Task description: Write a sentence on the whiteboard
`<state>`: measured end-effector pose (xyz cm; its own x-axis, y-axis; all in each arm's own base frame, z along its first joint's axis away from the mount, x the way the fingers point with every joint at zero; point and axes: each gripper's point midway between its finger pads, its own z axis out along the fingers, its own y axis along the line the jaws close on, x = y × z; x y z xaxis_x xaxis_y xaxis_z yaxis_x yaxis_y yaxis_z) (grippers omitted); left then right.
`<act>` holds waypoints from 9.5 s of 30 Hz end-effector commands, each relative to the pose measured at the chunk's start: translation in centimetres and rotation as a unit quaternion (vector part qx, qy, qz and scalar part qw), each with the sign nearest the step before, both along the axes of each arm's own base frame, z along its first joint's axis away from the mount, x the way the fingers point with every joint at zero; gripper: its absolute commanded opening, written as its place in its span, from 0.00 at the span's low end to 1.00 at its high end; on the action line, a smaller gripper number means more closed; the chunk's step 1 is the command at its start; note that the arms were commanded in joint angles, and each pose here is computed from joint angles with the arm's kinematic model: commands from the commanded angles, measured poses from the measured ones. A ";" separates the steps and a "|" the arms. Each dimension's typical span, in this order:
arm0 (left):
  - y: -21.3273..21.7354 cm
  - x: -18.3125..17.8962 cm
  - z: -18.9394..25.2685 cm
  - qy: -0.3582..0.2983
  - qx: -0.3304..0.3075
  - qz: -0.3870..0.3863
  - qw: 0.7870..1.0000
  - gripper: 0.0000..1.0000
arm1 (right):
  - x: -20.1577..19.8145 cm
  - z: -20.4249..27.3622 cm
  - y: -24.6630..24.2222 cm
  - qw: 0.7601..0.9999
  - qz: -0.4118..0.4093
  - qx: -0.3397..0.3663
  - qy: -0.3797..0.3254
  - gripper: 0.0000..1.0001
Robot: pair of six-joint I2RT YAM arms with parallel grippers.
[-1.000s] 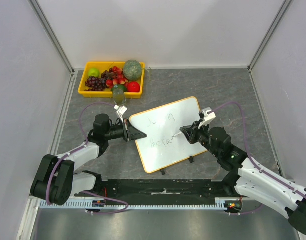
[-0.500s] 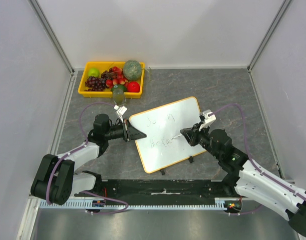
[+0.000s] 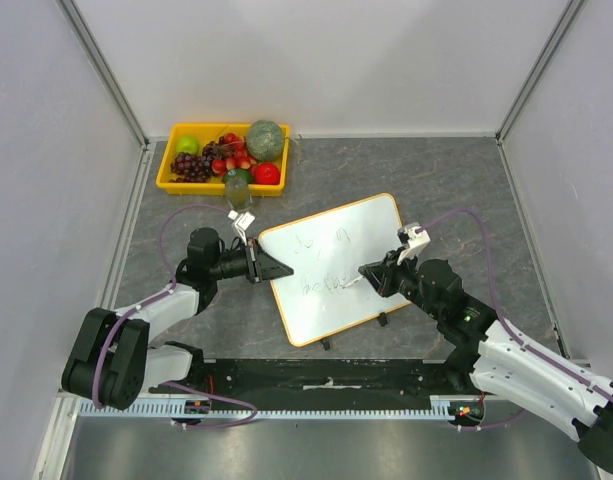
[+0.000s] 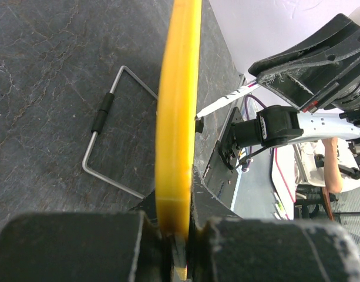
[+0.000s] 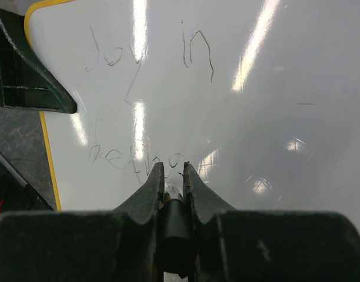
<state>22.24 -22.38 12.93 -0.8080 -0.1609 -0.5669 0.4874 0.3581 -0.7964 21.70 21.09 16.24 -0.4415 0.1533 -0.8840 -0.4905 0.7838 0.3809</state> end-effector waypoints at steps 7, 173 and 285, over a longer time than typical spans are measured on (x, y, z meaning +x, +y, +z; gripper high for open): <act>2.6 1.8 -5.0 -0.004 0.096 0.072 0.993 0.02 | -1.9 -5.4 -2.5 0.993 -0.002 -0.096 0.074 0.00; 2.5 -3.5 -7.7 0.051 0.098 0.104 0.988 0.02 | -1.1 -6.3 -0.2 0.993 0.055 -0.100 0.033 0.00; 2.4 -3.5 -7.7 0.050 0.097 0.098 0.989 0.02 | 6.0 2.2 -3.5 0.997 -0.072 -0.017 -0.033 0.00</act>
<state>17.79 -22.13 9.61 -0.8160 -0.2050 -0.5405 0.4266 0.4175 -0.8023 26.60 18.80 17.61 -0.4006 0.1901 -0.8963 -0.4442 0.8153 0.3715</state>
